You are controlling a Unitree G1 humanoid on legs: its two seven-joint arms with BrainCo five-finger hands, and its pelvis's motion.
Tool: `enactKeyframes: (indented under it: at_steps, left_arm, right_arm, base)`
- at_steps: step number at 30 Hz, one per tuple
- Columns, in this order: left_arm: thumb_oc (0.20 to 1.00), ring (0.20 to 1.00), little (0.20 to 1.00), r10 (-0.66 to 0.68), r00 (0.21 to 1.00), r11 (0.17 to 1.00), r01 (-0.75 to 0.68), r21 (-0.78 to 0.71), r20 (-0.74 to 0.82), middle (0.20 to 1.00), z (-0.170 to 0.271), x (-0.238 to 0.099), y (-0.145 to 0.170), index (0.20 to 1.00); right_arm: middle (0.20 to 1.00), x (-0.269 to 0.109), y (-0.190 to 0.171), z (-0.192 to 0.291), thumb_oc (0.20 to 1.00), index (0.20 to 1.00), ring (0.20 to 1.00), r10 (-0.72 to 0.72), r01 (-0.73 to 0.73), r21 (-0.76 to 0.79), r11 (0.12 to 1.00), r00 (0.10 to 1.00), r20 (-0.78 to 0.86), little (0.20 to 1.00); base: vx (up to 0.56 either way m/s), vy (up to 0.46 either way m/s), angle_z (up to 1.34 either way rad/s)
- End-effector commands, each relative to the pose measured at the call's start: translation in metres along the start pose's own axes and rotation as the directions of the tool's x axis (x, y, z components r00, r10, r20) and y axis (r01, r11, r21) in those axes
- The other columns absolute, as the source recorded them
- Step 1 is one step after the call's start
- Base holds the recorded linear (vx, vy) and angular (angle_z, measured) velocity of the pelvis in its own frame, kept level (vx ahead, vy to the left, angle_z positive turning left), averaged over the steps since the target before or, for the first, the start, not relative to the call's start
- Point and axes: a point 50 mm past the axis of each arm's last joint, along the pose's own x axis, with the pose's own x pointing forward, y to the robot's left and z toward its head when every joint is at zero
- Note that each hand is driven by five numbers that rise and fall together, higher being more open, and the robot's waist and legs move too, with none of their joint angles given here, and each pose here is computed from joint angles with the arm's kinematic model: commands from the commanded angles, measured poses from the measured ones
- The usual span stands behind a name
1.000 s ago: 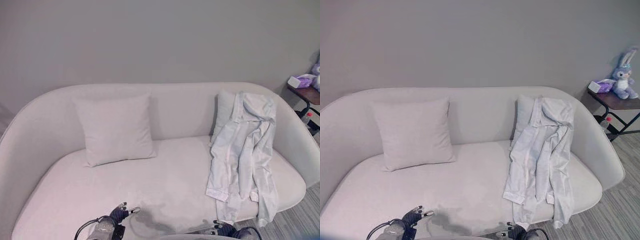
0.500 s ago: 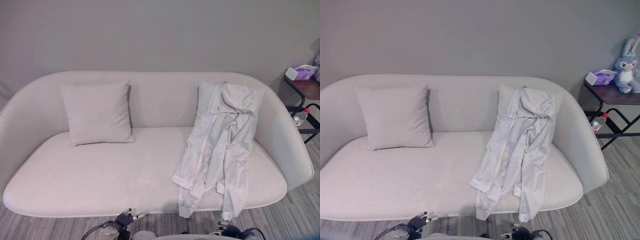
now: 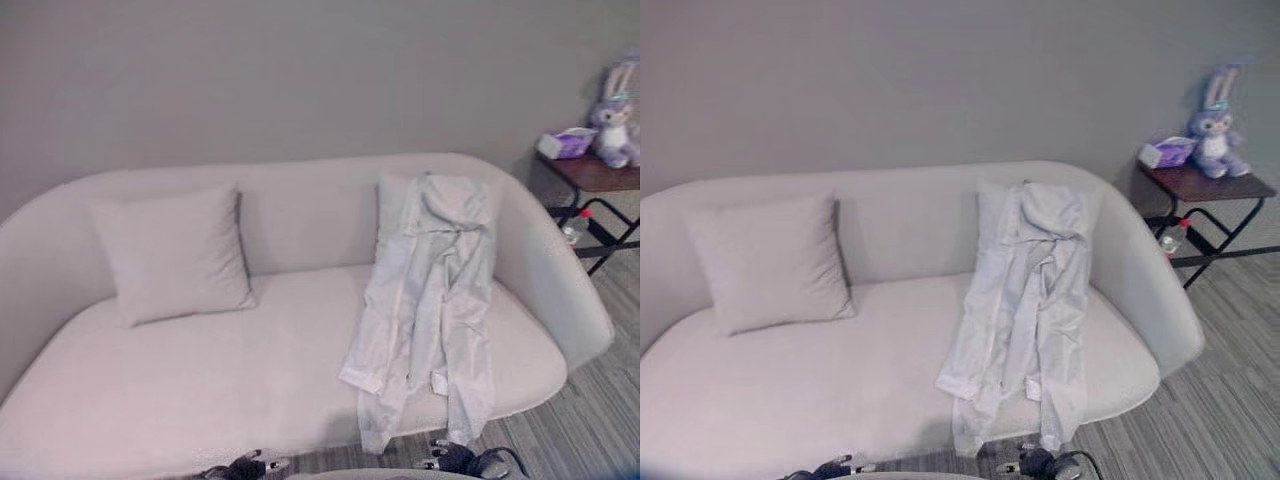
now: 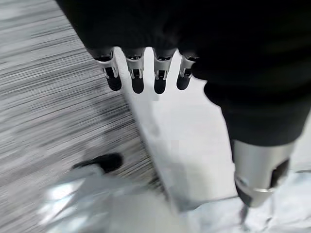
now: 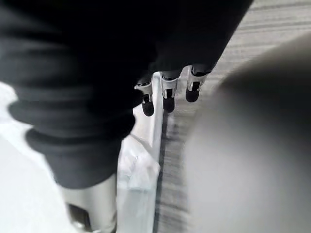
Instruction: Hang the clothes on the sofa on the clothes rack.
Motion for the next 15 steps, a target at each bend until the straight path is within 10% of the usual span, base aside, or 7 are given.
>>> enactKeyframes:
  at_steps: [1, 15]
  left_arm:
    - [1.000, 1.000, 1.000, 0.030, 0.994, 0.999, -0.035, 0.037, 0.108, 1.000, 0.039, 0.003, 0.012, 1.000]
    - [1.000, 1.000, 1.000, 0.012, 0.993, 1.000, -0.010, -0.019, 0.117, 1.000, 0.035, 0.003, 0.002, 1.000]
  right_arm:
    - [1.000, 0.001, -0.003, 0.009, 1.000, 1.000, 1.000, -0.021, 0.021, 0.003, 1.000, 0.999, 0.035, 1.000]
    - [1.000, -0.007, -0.024, -0.001, 1.000, 1.000, 1.000, -0.089, 0.088, 0.013, 0.996, 0.995, 0.041, 1.000]
  base:
    - [0.12, -0.175, 0.64]
    - [0.11, -0.351, 0.30]
